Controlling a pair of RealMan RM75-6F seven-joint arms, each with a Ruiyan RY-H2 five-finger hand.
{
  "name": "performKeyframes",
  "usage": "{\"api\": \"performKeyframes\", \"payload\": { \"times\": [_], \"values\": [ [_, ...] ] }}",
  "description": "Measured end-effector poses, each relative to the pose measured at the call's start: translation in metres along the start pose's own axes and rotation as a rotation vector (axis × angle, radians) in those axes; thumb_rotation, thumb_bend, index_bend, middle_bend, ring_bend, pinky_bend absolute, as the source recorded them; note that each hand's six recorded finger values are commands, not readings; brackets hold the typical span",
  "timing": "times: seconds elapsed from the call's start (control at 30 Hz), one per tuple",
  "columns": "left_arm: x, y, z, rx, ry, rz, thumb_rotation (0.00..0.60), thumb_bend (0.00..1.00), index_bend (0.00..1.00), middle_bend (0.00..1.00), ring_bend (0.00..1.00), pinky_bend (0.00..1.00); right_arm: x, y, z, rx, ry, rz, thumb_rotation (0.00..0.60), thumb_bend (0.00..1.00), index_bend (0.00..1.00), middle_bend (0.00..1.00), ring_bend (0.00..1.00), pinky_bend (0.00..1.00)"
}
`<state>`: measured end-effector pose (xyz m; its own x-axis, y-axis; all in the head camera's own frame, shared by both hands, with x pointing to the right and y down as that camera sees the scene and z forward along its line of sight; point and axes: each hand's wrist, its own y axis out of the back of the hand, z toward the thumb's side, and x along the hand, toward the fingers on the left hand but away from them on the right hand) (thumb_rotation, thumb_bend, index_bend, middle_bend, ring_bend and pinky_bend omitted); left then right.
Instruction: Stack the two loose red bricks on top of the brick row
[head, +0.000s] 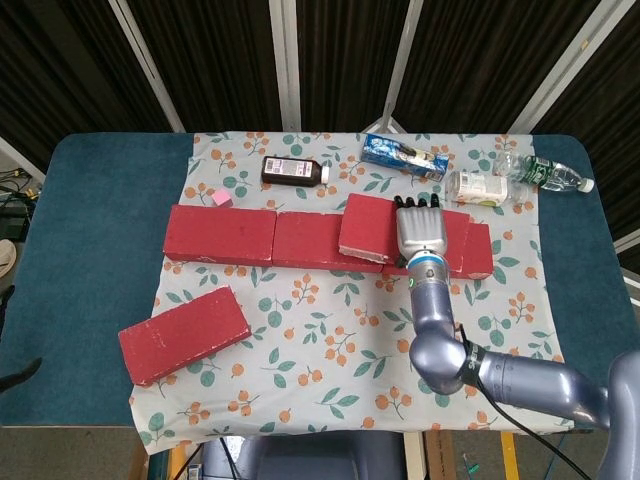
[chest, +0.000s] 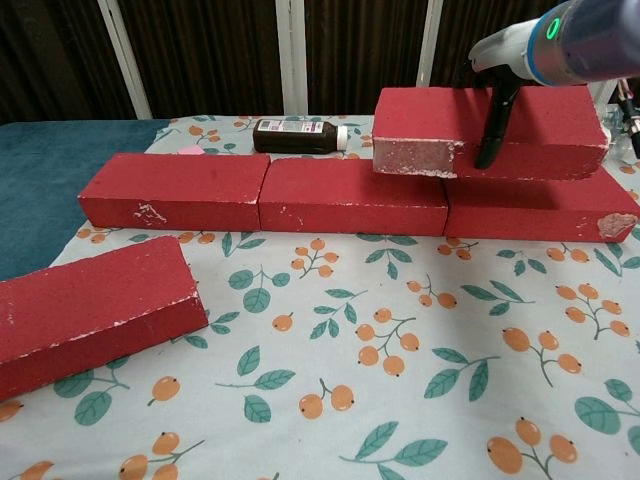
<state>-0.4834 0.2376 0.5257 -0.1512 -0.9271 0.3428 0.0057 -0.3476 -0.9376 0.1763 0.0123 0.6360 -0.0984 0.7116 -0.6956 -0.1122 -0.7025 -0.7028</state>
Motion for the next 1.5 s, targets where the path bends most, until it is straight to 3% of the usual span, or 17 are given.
{"api": "performKeyframes", "payload": {
  "times": [0.4,0.7,1.5],
  "values": [
    [0.0,-0.002,0.003,0.017,0.011,0.002,0.6,0.0,0.0,0.0,0.0,0.09,-0.021,-0.008,0.033,0.028,0.083,0.07,0.6,0.15,0.15,0.39,0.24,0.0],
    [0.001,-0.003,0.002,0.021,0.016,-0.003,0.6,0.0,0.0,0.0,0.0,0.09,-0.027,-0.019,0.038,0.014,0.088,0.11,0.6,0.15,0.15,0.39,0.24,0.0],
    [0.002,-0.005,0.003,0.033,0.021,-0.006,0.6,0.0,0.0,0.0,0.0,0.09,-0.036,-0.017,0.053,-0.018,0.138,0.112,0.6,0.15,0.15,0.39,0.24,0.0]
  ]
}}
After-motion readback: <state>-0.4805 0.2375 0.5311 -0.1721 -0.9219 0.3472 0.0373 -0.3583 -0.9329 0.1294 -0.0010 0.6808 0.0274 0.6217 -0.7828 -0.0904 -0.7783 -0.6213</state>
